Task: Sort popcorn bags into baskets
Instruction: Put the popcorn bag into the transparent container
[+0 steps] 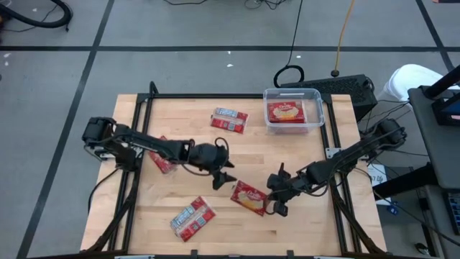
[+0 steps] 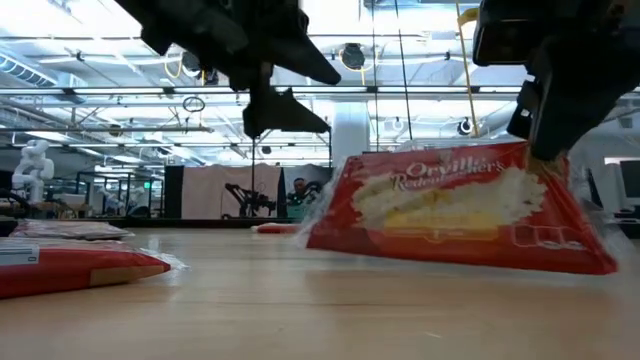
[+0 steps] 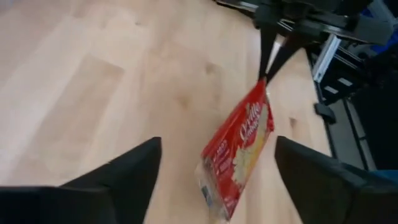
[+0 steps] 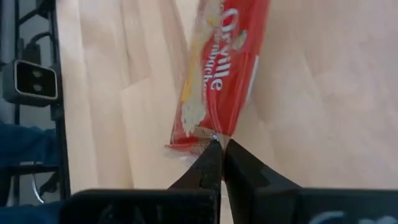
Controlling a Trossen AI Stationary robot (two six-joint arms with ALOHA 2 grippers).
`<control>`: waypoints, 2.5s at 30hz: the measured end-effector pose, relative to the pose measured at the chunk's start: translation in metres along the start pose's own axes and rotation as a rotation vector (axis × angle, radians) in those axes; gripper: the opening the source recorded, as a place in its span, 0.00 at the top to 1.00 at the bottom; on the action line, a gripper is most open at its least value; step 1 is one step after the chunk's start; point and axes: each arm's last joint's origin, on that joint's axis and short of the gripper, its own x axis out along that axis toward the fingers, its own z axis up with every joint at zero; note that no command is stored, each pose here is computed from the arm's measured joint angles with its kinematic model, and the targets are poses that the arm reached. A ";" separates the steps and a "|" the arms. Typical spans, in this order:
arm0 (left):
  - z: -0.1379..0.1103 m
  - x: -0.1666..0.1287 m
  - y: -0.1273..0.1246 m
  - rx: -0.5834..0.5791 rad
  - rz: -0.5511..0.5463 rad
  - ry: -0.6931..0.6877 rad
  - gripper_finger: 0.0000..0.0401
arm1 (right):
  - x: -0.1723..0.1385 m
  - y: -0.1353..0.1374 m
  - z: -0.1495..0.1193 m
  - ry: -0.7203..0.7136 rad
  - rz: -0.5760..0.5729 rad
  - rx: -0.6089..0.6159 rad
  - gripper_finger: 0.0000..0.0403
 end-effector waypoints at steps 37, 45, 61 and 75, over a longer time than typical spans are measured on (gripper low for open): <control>-0.004 0.031 0.021 0.087 -0.267 0.041 0.95 | -0.043 -0.011 0.020 -0.142 0.043 0.173 0.84; 0.027 -0.014 0.001 0.098 -0.263 -0.100 0.95 | -0.096 -0.015 0.023 -0.336 0.128 0.276 0.63; 0.062 -0.068 -0.004 -0.043 -0.167 -0.370 0.95 | -0.163 -0.031 0.055 -0.884 0.164 0.058 0.49; 0.075 -0.076 0.021 -0.072 -0.133 -0.421 0.95 | -0.144 -0.051 0.085 -0.862 0.183 0.082 0.59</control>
